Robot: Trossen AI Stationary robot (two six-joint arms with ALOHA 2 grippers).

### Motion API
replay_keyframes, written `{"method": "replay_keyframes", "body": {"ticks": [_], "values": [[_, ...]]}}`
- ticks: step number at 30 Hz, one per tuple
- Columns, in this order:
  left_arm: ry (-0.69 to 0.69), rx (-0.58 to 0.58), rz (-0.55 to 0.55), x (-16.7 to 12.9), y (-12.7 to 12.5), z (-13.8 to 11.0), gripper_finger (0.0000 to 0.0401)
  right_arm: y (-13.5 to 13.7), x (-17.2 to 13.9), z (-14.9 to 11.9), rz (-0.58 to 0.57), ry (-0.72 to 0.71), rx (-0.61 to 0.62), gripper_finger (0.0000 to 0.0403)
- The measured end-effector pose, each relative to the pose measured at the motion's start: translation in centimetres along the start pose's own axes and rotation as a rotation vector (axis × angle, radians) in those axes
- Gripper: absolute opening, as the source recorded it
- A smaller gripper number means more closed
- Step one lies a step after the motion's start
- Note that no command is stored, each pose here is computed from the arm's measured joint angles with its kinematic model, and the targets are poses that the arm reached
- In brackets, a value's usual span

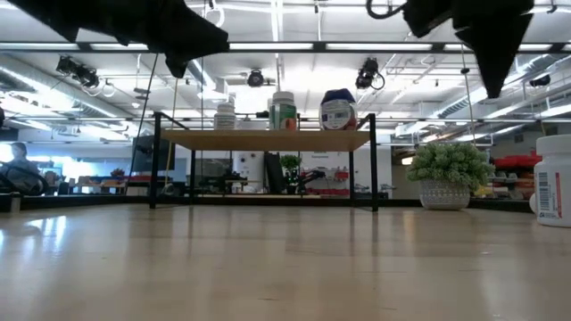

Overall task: Pick and place medicine bottles onto shelf by color
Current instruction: Put the top white pill bottle on the shelf

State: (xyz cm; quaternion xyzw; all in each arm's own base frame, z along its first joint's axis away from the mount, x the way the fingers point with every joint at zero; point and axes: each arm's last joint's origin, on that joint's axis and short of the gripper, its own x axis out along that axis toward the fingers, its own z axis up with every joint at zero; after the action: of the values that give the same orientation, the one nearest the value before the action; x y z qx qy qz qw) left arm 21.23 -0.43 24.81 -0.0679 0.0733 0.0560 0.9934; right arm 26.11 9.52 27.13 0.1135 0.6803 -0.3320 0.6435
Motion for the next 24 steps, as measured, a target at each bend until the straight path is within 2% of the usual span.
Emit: {"method": "replay_keyframes", "body": {"ticks": [5, 11, 15, 24], "values": [[-0.110, 0.018, -0.024, -0.4, -0.3, -0.9, 0.0098, -1.8, 0.9, -1.7, 0.060, 0.096, 0.045, 0.0308], [-0.106, 0.035, -0.021, -0.5, -0.1, -1.6, 0.0100, -4.5, 2.2, -3.8, 0.212, 0.065, 0.195, 0.0308], [-0.093, 0.042, -0.018, -0.5, -0.1, -2.0, 0.0098, -5.9, 3.7, -5.0, 0.239, 0.078, 0.284, 0.0308], [-0.095, 0.046, -0.020, -0.5, -0.1, -1.9, 0.0089, -5.9, 5.7, -5.4, 0.241, 0.080, 0.320, 0.0308]]}}
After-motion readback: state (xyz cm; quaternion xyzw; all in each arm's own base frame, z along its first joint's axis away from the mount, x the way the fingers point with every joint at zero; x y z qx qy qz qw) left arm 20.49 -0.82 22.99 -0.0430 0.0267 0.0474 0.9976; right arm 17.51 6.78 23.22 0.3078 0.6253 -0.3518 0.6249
